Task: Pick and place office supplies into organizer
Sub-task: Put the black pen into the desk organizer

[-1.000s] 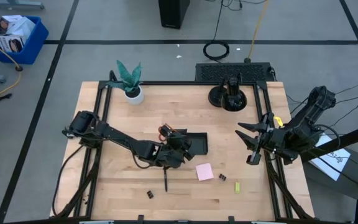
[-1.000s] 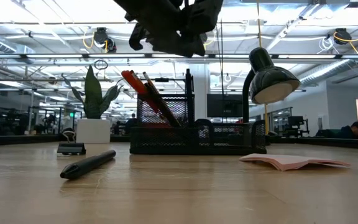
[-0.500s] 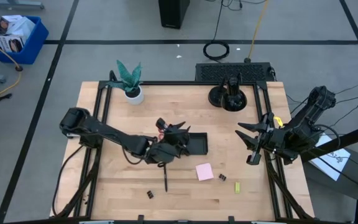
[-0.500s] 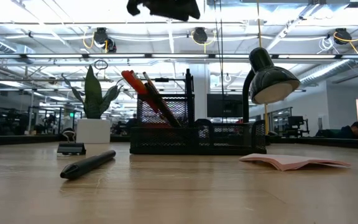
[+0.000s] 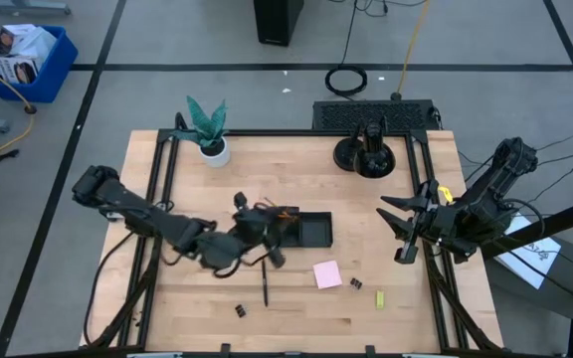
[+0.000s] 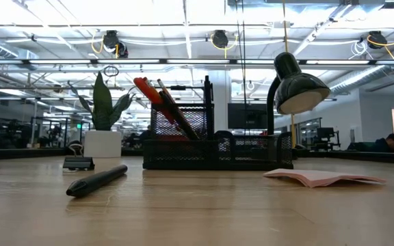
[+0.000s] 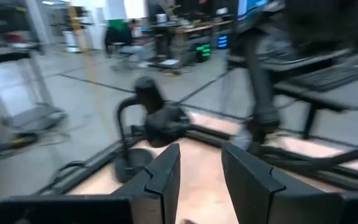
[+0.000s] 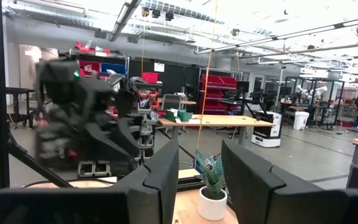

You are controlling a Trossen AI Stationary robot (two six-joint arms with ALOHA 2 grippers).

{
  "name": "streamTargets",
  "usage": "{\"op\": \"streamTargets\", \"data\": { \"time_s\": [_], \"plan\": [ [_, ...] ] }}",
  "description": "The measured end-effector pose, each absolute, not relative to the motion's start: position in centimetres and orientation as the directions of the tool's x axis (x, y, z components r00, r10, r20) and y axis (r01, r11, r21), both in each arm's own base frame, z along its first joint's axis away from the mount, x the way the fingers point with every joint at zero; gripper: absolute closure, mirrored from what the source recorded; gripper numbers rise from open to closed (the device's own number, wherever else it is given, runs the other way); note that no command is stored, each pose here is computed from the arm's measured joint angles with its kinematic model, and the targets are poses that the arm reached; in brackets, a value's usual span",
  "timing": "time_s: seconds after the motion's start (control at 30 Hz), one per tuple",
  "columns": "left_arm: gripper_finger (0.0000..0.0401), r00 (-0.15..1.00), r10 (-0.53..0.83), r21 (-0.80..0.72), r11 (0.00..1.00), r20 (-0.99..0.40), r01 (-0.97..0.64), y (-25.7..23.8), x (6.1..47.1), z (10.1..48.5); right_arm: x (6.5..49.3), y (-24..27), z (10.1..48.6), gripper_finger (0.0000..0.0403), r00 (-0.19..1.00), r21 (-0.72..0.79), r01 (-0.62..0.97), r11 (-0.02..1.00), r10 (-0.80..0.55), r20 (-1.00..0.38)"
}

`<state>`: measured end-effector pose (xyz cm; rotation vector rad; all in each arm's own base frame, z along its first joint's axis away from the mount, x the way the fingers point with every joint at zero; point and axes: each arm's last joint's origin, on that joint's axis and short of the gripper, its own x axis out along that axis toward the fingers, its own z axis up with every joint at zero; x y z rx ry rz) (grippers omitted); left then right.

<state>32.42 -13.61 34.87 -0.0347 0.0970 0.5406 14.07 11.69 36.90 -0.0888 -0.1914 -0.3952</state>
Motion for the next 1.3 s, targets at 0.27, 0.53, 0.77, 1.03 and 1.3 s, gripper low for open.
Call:
{"op": "streamTargets", "data": {
  "time_s": [0.27, 0.53, 0.77, 1.03, 1.3],
  "plan": [
    [0.0277, 0.935, 0.343, -0.125, 0.927, -0.093, -0.353, -18.1, 29.4, 35.8, 14.1, 11.7, 36.9, 0.0287, 0.906, -0.043, 0.387, 0.921, -0.372, 0.204],
    [0.0277, 0.969, 0.224, -0.331, 0.911, -0.108, -0.247, -21.6, 26.9, 35.5, 14.1, 11.7, 36.9, 0.0287, 0.905, -0.037, 0.387, 0.921, -0.372, 0.205],
    [0.0277, 0.98, 0.156, -0.396, 0.898, -0.121, -0.192, -23.5, 25.2, 35.3, 14.1, 11.7, 36.9, 0.0287, 0.905, -0.036, 0.387, 0.922, -0.372, 0.205],
    [0.0277, 0.98, 0.109, -0.458, 0.872, -0.165, -0.174, -24.2, 24.5, 34.7, 14.1, 11.7, 37.0, 0.0287, 0.905, -0.008, 0.383, 0.924, -0.373, 0.206],
    [0.0277, 0.978, -0.001, -0.476, 0.874, -0.207, -0.1, -24.4, 24.5, 34.4, 14.1, 11.7, 36.9, 0.0287, 0.904, -0.007, 0.387, 0.922, -0.377, 0.203]
  ]
}}
